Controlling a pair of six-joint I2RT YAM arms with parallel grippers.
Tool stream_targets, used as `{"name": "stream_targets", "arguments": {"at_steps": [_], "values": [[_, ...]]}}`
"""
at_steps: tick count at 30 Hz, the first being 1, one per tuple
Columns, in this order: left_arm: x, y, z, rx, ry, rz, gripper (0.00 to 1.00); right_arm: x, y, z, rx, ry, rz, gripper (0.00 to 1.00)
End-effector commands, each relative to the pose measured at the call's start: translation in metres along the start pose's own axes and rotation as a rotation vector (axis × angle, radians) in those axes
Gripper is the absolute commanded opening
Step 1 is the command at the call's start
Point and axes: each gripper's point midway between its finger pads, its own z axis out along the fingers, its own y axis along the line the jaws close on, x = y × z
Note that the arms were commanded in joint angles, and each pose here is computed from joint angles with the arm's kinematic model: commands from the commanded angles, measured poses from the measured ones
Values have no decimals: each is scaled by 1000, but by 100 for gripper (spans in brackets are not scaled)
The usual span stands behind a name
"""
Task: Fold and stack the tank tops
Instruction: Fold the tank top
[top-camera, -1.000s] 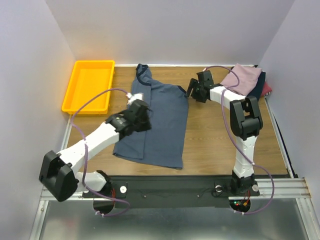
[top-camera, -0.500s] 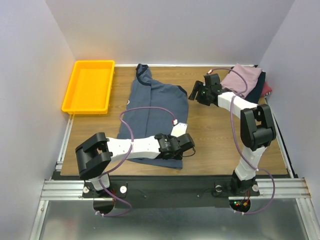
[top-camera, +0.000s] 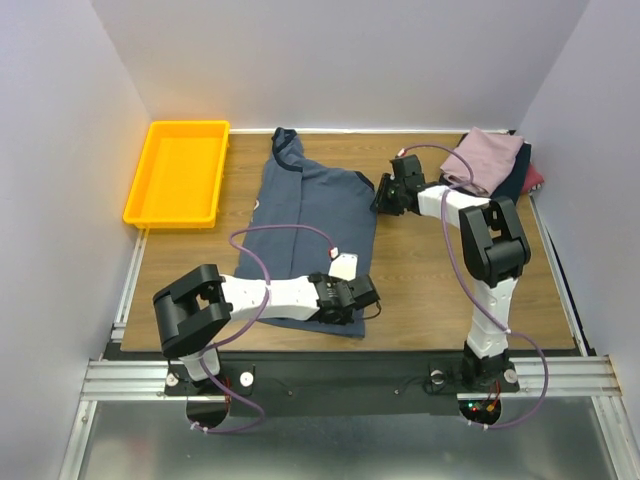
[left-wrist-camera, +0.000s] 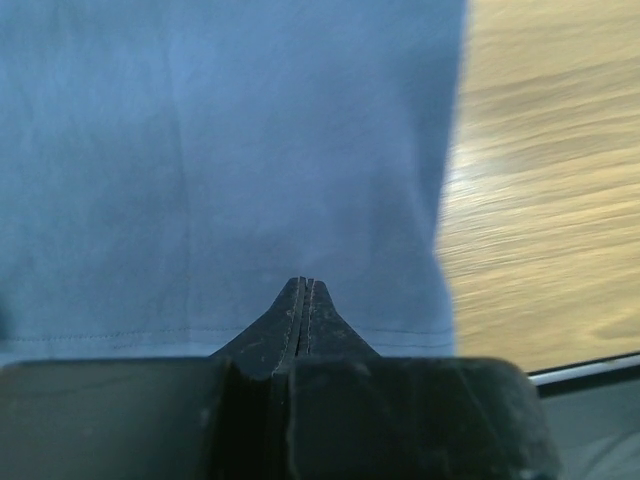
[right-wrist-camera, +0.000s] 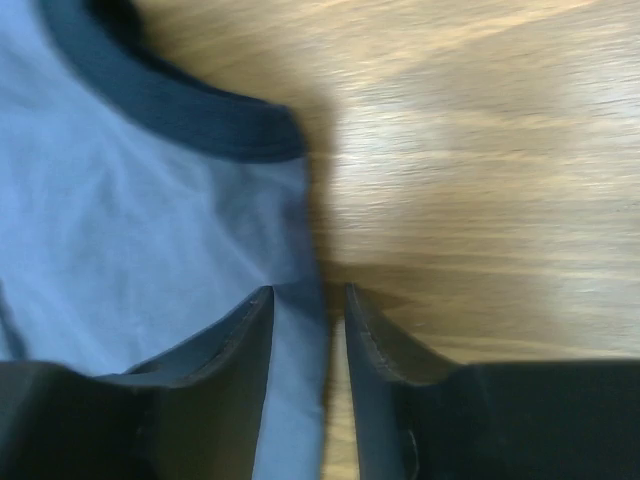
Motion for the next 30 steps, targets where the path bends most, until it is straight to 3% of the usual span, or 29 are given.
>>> {"name": "stream_targets", "arguments": {"at_steps": [1, 2, 6, 19, 25, 28, 30], "values": [[15, 16, 4, -39, 39, -14, 0, -2, -4, 12, 26, -11, -12, 31], [17, 18, 4, -42, 43, -13, 0, -3, -5, 13, 31, -14, -13, 24], [27, 25, 8, -52, 69, -6, 0, -15, -16, 6, 100, -59, -24, 14], [49, 45, 2, -55, 130, 17, 0, -42, -33, -7, 229, -135, -68, 10], [21, 22, -26, 21, 55, 49, 1, -46, -26, -11, 200, -136, -67, 11], [-11, -5, -53, 101, -37, 69, 22, -48, -16, -18, 159, -136, -67, 15], [-28, -16, -66, 138, -83, 83, 32, -49, -12, -26, 145, -140, -66, 18]]}}
